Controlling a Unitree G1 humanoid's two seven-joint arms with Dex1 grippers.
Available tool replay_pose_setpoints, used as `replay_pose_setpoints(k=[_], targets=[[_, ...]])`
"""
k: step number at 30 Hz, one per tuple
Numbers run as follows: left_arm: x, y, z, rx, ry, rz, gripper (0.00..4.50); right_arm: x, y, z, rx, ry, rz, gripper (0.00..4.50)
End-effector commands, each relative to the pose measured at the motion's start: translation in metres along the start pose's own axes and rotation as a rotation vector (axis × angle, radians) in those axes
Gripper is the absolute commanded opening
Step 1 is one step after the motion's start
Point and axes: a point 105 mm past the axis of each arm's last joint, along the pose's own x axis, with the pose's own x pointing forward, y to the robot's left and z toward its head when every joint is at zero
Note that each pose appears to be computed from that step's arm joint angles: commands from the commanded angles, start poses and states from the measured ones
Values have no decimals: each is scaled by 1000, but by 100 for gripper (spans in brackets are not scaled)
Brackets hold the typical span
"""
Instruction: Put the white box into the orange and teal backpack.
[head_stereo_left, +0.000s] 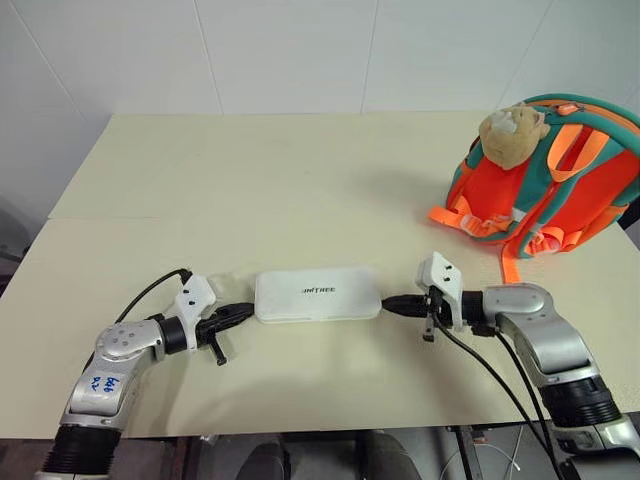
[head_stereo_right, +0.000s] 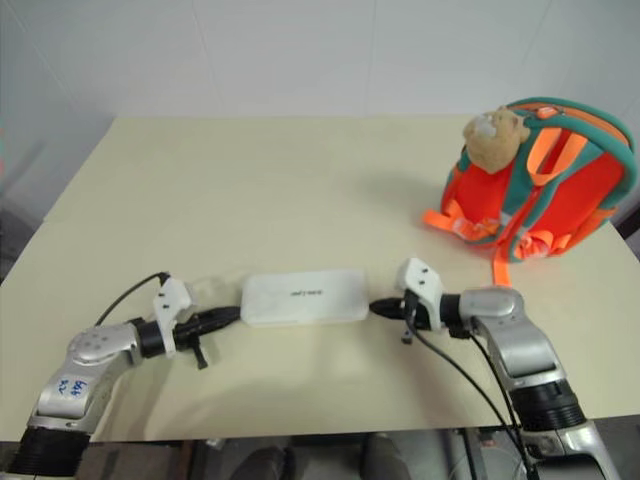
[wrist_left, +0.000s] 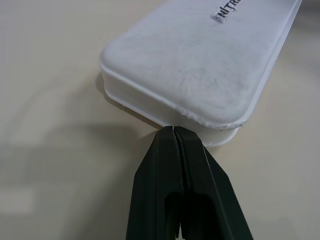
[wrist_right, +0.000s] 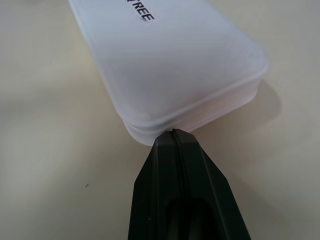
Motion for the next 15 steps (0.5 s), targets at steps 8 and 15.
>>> replay_pose_setpoints(k=[8, 15], targets=[[18, -37, 18, 20, -58, -168, 5, -12, 11, 6, -15, -17, 10, 13], [15, -33, 15, 35, -40, -138, 5, -16, 13, 2, 8, 4, 22, 13]])
